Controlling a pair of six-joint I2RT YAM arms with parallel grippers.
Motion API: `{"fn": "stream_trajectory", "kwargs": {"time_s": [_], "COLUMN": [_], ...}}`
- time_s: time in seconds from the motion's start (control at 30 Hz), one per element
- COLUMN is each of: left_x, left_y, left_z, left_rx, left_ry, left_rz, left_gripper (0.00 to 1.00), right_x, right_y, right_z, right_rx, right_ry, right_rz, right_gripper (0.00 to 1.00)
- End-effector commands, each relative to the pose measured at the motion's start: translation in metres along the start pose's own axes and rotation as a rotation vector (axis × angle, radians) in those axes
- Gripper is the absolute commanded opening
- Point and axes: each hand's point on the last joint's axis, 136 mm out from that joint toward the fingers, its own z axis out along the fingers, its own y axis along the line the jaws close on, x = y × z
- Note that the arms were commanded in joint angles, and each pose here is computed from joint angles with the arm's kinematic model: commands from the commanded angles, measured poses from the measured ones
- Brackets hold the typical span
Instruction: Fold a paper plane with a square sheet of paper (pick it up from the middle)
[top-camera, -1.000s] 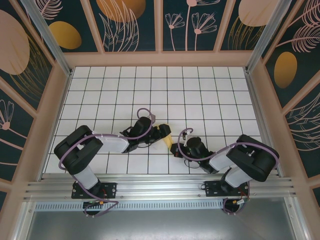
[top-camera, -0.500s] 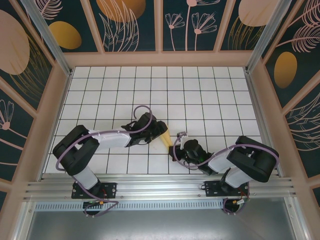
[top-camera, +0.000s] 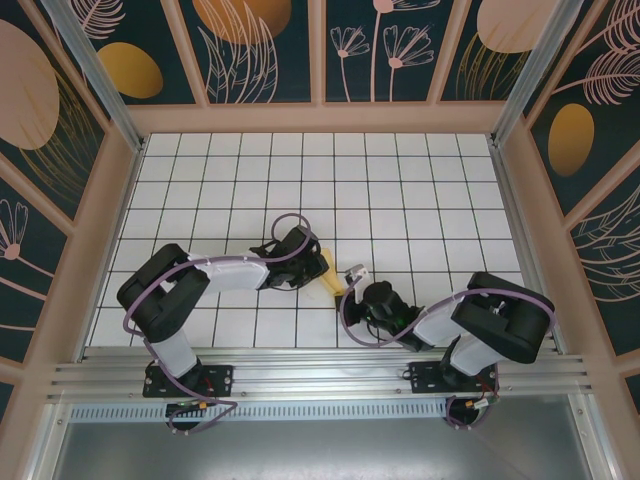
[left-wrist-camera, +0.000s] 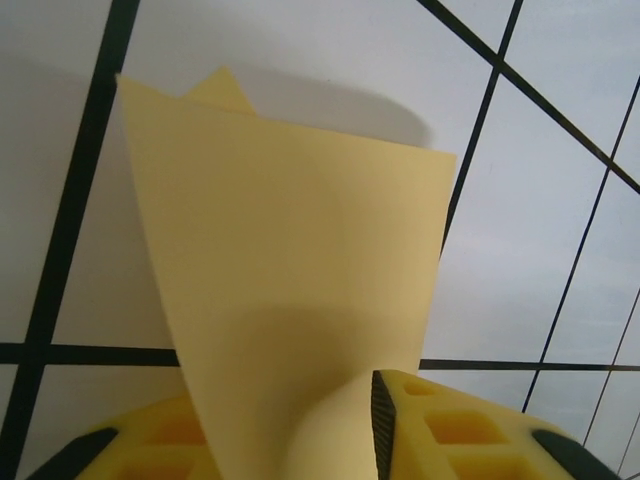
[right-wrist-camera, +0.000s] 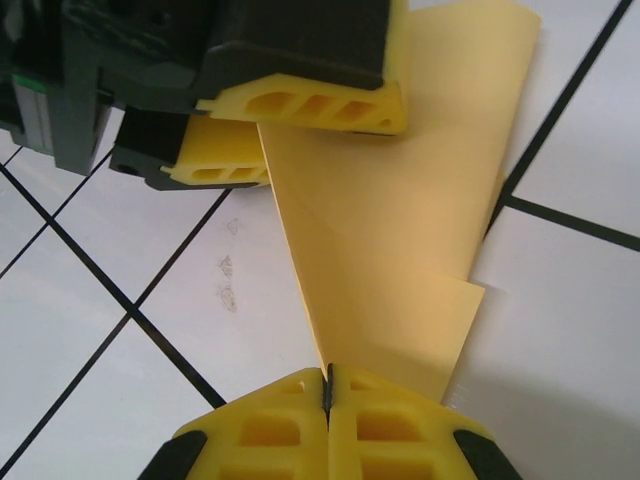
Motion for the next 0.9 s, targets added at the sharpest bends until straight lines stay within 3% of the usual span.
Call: {"fn": "stream_trajectory", "kwargs": {"time_s": [0.0, 0.27, 0.87], "left_x": [-0.001, -0.001, 0.003], "left_y": [0.002, 0.003, -0.002], "left_z": [0.002, -0.001, 0.003], "left_rx": [-0.026, -0.037, -0.018], "left_ry": [0.020, 0.021, 0.050], "left_rz": [-0.009, -0.001, 0.010], "left_gripper": [0.26, 0.19, 0.13], "right_x": [-0.006, -0.004, 0.001], "right_y": [0.005, 0.003, -0.001], "right_z": [0.003, 0.006, 0.023], "right_rx": [0.003, 0.090, 0.309], "right_ry": [-0.016, 0.025, 0.112], "right_rz": [-0.088, -0.234, -0.498], "right_gripper": [0.07, 0.23, 0.25]}}
